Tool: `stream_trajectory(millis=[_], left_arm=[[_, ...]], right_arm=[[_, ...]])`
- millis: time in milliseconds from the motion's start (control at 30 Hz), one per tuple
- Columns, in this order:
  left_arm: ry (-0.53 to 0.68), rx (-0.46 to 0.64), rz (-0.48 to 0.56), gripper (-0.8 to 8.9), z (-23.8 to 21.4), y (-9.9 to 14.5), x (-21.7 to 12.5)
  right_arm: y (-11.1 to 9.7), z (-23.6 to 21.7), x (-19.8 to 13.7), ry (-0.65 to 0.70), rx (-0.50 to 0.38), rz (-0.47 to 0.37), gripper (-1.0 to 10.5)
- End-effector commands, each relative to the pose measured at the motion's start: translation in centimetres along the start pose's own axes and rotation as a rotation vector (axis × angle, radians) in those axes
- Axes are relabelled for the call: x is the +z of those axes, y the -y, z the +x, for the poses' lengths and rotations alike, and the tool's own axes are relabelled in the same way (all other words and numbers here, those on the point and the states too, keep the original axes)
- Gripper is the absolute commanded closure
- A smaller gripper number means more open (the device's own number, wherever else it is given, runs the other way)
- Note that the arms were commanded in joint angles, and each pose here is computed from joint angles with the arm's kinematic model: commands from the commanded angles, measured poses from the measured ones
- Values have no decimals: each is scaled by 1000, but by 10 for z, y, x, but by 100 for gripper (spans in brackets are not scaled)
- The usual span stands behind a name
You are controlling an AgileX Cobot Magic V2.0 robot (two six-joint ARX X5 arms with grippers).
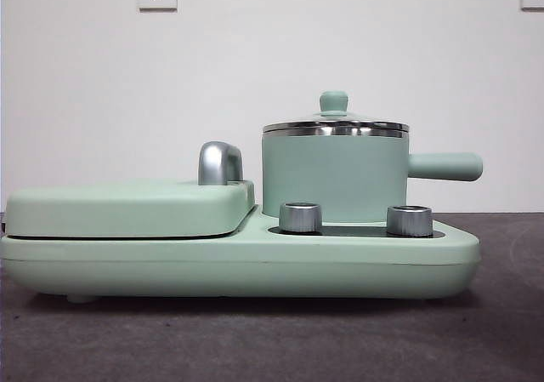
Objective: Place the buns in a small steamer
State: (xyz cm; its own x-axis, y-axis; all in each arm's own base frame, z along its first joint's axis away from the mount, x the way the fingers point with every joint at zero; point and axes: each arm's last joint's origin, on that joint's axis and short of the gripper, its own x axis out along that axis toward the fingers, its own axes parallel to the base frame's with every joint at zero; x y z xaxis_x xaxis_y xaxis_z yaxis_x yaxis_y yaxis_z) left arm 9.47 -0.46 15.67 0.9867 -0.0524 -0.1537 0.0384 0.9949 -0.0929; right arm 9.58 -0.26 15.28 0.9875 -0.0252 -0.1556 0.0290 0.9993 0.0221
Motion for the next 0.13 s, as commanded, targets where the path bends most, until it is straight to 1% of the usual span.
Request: stream_trajectory(millis=[33,133], left_arm=[[-23,1,6,806,2,-1,-7],[-23,1,6,806,2,-1,-7]], right_arm=[[0,0,0,10,-5,-11,930],[0,0,0,10,-5,-11,930]])
